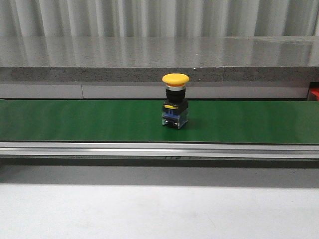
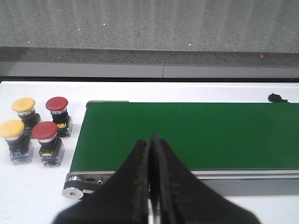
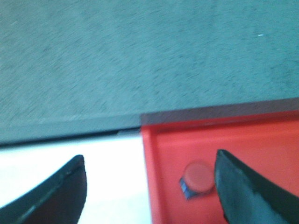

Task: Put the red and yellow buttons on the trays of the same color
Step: 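Grasp the yellow button on the belt with the right gripper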

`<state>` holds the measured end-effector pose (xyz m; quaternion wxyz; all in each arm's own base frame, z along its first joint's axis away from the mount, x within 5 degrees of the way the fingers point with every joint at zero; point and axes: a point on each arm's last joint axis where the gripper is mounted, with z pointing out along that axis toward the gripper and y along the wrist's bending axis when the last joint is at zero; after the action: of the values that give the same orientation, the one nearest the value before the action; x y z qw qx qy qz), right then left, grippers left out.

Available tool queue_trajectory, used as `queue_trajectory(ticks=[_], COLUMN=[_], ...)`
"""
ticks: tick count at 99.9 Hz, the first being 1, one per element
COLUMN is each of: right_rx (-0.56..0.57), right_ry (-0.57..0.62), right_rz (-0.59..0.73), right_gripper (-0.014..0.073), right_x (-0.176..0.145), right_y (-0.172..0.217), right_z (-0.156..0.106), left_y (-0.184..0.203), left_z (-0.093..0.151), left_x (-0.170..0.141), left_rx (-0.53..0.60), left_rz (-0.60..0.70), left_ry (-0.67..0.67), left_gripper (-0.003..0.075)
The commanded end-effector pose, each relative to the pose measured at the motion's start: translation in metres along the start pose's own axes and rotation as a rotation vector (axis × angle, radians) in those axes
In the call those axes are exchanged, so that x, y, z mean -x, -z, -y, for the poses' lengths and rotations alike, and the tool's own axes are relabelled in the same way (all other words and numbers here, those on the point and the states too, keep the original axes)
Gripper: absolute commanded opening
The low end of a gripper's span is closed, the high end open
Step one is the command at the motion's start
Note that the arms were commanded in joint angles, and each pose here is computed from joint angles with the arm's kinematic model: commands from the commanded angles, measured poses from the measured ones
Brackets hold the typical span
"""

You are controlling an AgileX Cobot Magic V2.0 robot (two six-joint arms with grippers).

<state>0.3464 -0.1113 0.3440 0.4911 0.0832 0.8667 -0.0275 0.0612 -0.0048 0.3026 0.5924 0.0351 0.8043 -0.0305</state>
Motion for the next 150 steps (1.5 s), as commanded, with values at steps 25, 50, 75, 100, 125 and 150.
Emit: queue_trajectory(ticks=[25,50,75,100,125,150], right_rx=[0.243,0.526,0.597,0.597,0.581,0.588], right_ry=[0.216,0.475,0.541,0.561,0.569,0.562], right_rz=[-0.104,-0.303,-0.296,-0.244,-0.228,-0.242], right_gripper=[0.0563,0.0563,0.0563,0.0563,0.0500,0.0092], right_x=[-0.043,-0.074,-0.087,-0.097,-0.110,-0.110], right_y=[0.079,0.084,0.065,0.039,0.015,0.018], right_z=[-0.074,-0.137,-0.177,-0.204,-0.220,-0.219], left_y=[0.004,0.004,0.004,0.004,0.004,0.004], left_z=[0.001,0.001,0.001,0.001,0.001,0.001], left_x=[0.016,0.016,0.016,0.016,0.016,0.016], left_rx=[-0.016,-0.016,-0.016,-0.016,-0.016,-0.016], left_rz=[0.104,0.104,0.104,0.104,0.104,0.104], left_ry=[0.010,0.010,0.010,0.010,0.010,0.010], left_gripper=[-0.0020,-0.0020,-0.0020,-0.0020,-0.0020,-0.0020])
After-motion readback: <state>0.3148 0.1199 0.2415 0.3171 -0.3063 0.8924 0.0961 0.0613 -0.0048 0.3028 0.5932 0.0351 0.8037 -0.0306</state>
